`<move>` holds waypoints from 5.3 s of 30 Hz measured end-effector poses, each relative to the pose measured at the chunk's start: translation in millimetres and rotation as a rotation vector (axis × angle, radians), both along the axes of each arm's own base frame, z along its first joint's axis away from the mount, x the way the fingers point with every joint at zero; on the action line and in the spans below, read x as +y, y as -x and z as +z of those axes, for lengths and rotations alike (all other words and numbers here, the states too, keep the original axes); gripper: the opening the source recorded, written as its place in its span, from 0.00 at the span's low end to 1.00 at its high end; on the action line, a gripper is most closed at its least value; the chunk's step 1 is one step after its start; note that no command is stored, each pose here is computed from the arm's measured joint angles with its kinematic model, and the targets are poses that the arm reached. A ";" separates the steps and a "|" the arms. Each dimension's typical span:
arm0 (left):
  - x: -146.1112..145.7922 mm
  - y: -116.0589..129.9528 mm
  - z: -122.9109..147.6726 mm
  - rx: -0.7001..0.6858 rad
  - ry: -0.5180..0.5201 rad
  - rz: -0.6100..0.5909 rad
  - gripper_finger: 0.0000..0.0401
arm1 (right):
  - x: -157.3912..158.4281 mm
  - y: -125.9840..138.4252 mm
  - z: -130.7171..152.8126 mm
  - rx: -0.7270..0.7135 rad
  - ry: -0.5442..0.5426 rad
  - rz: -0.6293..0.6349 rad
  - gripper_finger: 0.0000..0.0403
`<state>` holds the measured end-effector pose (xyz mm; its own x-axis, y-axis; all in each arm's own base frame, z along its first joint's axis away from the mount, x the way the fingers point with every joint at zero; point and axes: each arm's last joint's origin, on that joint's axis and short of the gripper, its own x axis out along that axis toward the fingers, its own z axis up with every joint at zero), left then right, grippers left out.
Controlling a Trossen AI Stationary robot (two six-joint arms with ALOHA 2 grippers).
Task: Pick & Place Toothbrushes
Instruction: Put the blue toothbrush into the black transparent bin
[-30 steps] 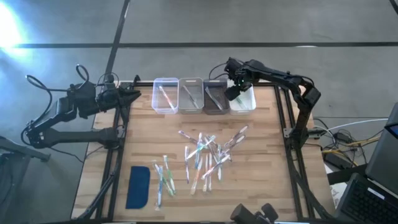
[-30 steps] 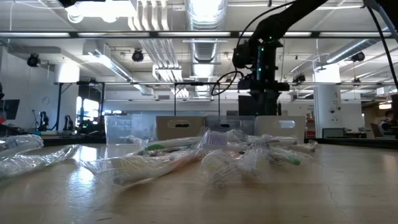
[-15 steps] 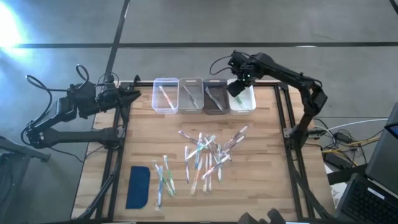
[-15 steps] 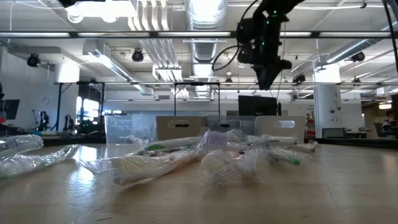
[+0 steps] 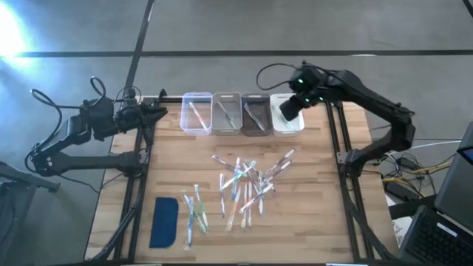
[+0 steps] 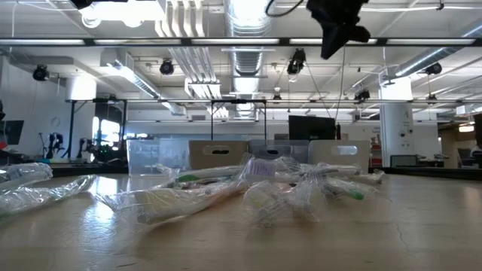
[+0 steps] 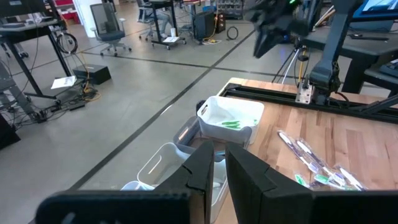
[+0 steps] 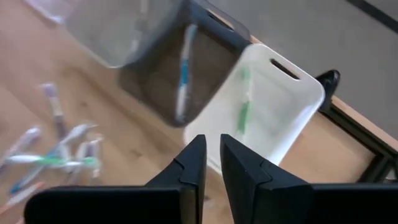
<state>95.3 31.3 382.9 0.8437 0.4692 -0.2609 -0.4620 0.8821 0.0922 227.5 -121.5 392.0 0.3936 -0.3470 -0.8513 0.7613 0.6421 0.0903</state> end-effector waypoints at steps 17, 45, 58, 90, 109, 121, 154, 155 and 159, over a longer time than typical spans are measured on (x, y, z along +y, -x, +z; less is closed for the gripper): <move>0.2 -0.7 2.8 -0.029 -0.007 0.000 0.12 | 78.6 44.1 37.1 -0.185 0.064 0.260 0.02; 3.9 -15.5 -2.0 0.020 0.012 0.002 0.12 | 110.1 81.9 23.3 -0.127 0.288 0.330 0.02; 3.9 -15.8 -2.0 -0.001 0.052 0.014 0.12 | 109.8 97.0 -2.3 0.055 0.435 0.588 0.02; 1.5 -28.8 34.6 0.069 0.127 -0.100 0.41 | 106.0 131.5 -80.5 -0.061 0.578 0.452 0.02; 10.6 -77.0 82.5 0.062 0.222 0.317 0.41 | 106.0 127.7 -100.9 0.004 0.560 0.471 0.02; 9.9 -158.3 88.7 0.095 0.166 0.455 0.41 | 106.0 127.6 -100.8 0.004 0.560 0.472 0.02; -78.0 -222.3 15.2 0.484 0.676 0.484 0.41 | 106.0 127.2 -101.0 0.006 0.559 0.473 0.02; -78.5 -222.2 15.2 0.484 0.676 0.482 0.41 | 106.0 127.2 -101.0 0.006 0.559 0.472 0.02; -78.4 -221.0 16.4 0.483 0.682 0.479 0.41 | 106.0 127.1 -101.0 0.006 0.559 0.473 0.02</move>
<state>316.3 -47.1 399.3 0.3321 0.3544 -0.8741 -0.8334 0.5443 -0.0960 100.4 -15.4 291.0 0.6047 -0.5247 -0.5992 0.3911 0.8510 -0.3504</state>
